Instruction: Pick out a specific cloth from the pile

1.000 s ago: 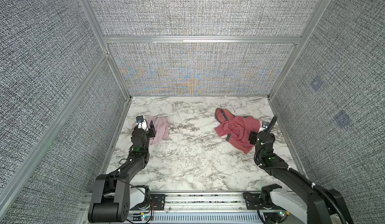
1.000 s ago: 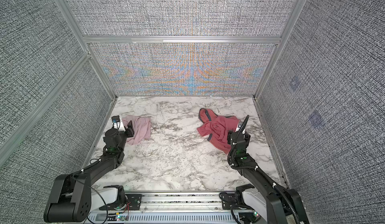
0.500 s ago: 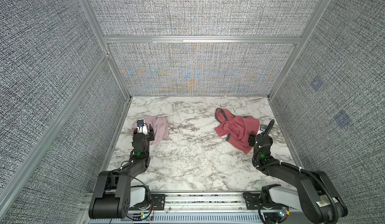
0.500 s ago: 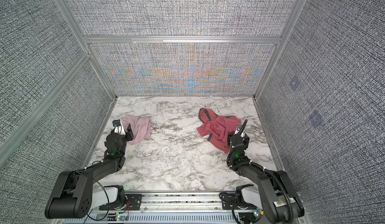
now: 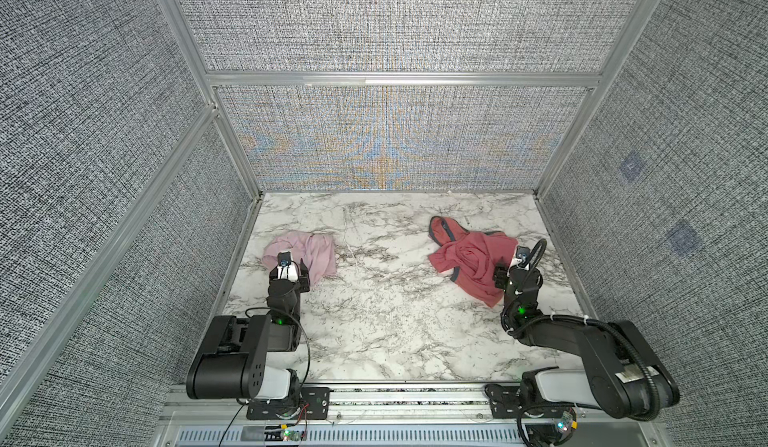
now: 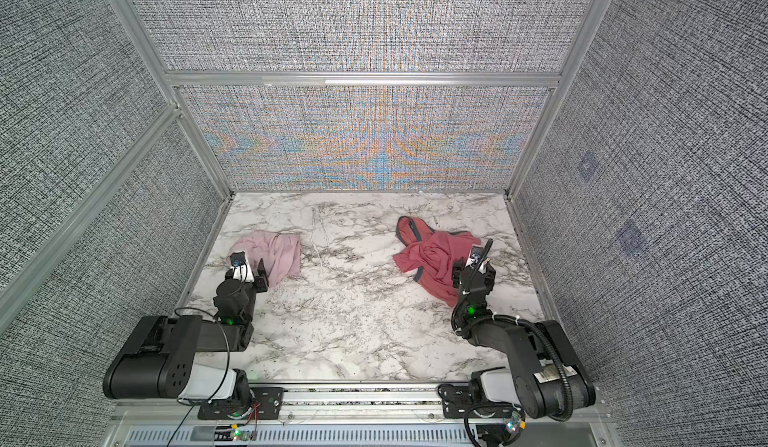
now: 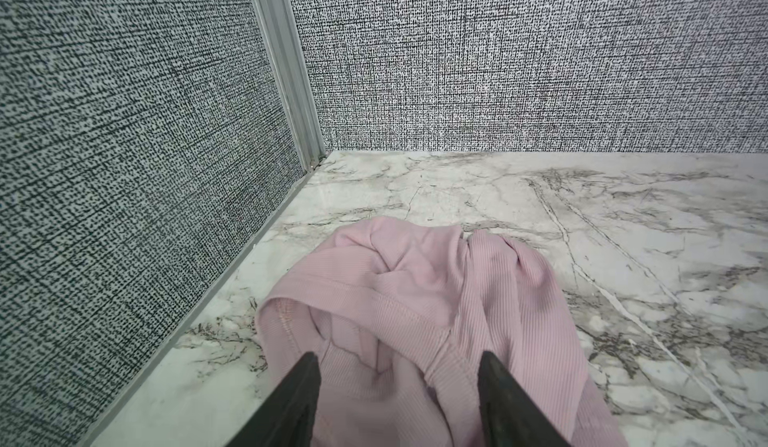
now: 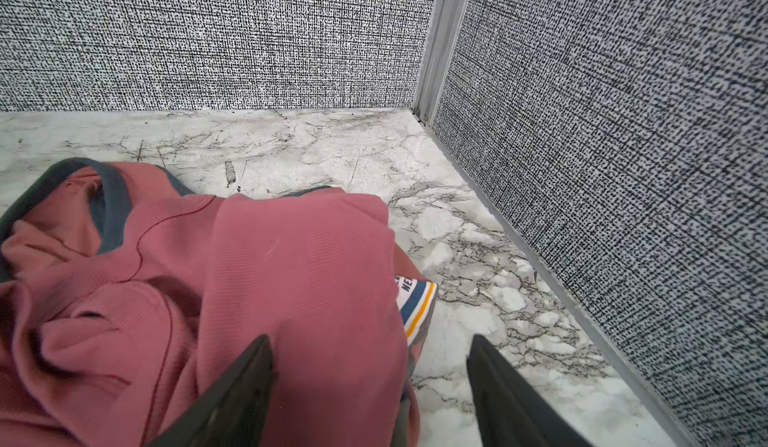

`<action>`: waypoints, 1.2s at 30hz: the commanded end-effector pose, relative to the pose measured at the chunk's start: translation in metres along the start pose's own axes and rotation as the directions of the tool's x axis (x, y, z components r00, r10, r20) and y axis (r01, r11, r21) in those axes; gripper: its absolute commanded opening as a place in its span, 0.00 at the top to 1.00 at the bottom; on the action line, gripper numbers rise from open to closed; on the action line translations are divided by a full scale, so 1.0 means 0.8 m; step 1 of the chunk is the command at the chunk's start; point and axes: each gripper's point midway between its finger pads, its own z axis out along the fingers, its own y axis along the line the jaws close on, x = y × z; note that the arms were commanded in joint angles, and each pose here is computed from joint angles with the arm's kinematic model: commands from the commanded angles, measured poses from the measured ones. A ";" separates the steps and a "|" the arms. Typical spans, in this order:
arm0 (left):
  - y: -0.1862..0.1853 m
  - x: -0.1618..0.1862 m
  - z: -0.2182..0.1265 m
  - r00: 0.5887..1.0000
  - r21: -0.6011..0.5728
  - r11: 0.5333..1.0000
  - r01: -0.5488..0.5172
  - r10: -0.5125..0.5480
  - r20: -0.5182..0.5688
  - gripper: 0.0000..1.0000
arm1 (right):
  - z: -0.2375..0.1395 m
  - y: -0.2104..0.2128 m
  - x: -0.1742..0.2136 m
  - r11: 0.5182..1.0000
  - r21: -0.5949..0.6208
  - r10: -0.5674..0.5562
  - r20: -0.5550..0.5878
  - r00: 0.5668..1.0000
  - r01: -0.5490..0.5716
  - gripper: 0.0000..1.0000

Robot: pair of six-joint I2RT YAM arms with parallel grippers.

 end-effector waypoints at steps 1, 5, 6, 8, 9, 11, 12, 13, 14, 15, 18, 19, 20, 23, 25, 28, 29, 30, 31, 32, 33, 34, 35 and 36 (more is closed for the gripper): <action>-0.001 -0.029 -0.001 0.992 0.007 1.000 0.010 -0.011 0.123 0.37 | -0.001 0.003 -0.020 1.000 -0.021 -0.011 0.082 0.997 0.013 0.24; 0.000 -0.029 0.000 0.994 -0.001 1.000 0.015 -0.015 0.111 0.36 | -0.008 -0.005 -0.019 1.000 -0.015 0.007 0.127 0.992 -0.006 0.24; 0.001 -0.031 0.001 0.993 -0.006 1.000 0.016 -0.016 0.114 0.36 | -0.013 -0.011 -0.020 1.000 -0.004 0.023 0.139 0.990 -0.023 0.23; 0.003 -0.028 0.001 0.994 -0.012 1.000 0.019 -0.018 0.112 0.36 | -0.019 -0.017 -0.023 0.999 0.003 0.053 0.147 0.988 -0.054 0.21; 0.003 -0.027 0.001 0.993 -0.011 1.000 0.017 -0.015 0.114 0.36 | -0.019 -0.015 -0.019 0.998 -0.018 0.065 0.123 0.990 -0.063 0.21; 0.002 -0.030 -0.001 0.992 -0.006 1.000 0.014 -0.013 0.127 0.36 | -0.018 -0.010 -0.013 0.994 -0.055 0.099 0.076 0.992 -0.095 0.21; 0.002 -0.028 0.000 0.993 -0.007 1.000 0.016 -0.015 0.120 0.36 | -0.020 -0.004 -0.013 0.992 -0.087 0.099 0.068 0.993 -0.093 0.21; 0.002 -0.028 0.001 0.993 -0.009 1.000 0.018 -0.016 0.120 0.36 | -0.022 -0.001 -0.013 0.990 -0.108 0.095 0.066 0.993 -0.088 0.21; 0.001 -0.028 0.002 0.993 -0.005 1.000 0.013 -0.012 0.118 0.36 | -0.021 -0.001 -0.013 0.990 -0.108 0.095 0.064 0.993 -0.088 0.21; -0.001 -0.028 0.003 0.994 0.003 1.000 0.008 -0.008 0.111 0.36 | -0.018 -0.003 -0.013 0.991 -0.097 0.097 0.059 0.993 -0.091 0.21; -0.002 -0.027 0.006 0.995 0.002 1.000 0.008 -0.008 0.101 0.36 | -0.007 0.000 -0.016 0.995 -0.093 0.049 0.061 0.997 -0.043 0.20; -0.001 -0.027 0.006 0.995 0.001 1.000 0.009 -0.009 0.104 0.36 | -0.003 0.000 -0.018 0.996 -0.085 0.034 0.070 0.997 -0.028 0.21; 0.000 -0.028 0.004 0.994 0.000 1.000 0.008 -0.008 0.111 0.36 | 0.000 0.000 -0.019 0.997 -0.078 0.022 0.082 0.996 -0.015 0.21; 0.001 -0.030 -0.003 0.991 0.000 1.000 0.014 -0.014 0.130 0.36 | 0.016 0.001 -0.006 0.996 -0.086 0.030 0.063 0.998 -0.025 0.20; 0.000 -0.030 -0.004 0.991 0.001 1.000 0.013 -0.013 0.135 0.36 | 0.025 0.005 0.006 0.995 -0.100 0.032 0.048 0.998 -0.027 0.20; 0.000 -0.029 -0.002 0.992 0.001 1.000 0.012 -0.012 0.129 0.35 | 0.035 0.008 0.011 0.992 -0.125 0.034 0.001 0.999 -0.033 0.20; 0.000 -0.029 -0.002 0.992 0.003 1.000 0.010 -0.010 0.126 0.34 | 0.039 0.011 0.014 0.989 -0.144 0.029 -0.025 0.999 -0.032 0.20; -0.001 -0.029 0.000 0.992 0.004 1.000 0.008 -0.008 0.124 0.34 | 0.043 0.013 0.014 0.987 -0.159 0.031 -0.035 0.999 -0.036 0.20; -0.001 -0.028 0.003 0.994 0.003 1.000 0.009 -0.009 0.113 0.34 | 0.046 0.014 0.014 0.982 -0.181 0.044 -0.036 0.998 -0.050 0.19; -0.002 -0.025 0.007 0.995 0.002 1.000 0.008 -0.008 0.096 0.33 | 0.048 0.015 0.014 0.977 -0.202 0.057 -0.040 0.998 -0.064 0.17; -0.002 -0.025 0.010 0.996 0.000 1.000 0.006 -0.006 0.089 0.32 | 0.049 0.014 0.016 0.974 -0.215 0.061 -0.057 0.996 -0.072 0.13; -0.002 -0.025 0.009 0.996 0.003 1.000 0.008 -0.008 0.092 0.29 | 0.049 0.014 0.017 0.973 -0.219 0.066 -0.057 0.996 -0.077 0.11; -0.002 -0.026 0.009 0.996 0.002 1.000 0.006 -0.006 0.094 0.28 | 0.049 0.014 0.015 0.973 -0.219 0.069 -0.050 0.996 -0.078 0.10; -0.002 -0.026 0.009 0.996 0.002 1.000 0.007 -0.007 0.093 0.24 | 0.049 0.014 0.016 0.973 -0.218 0.067 -0.054 0.996 -0.077 0.07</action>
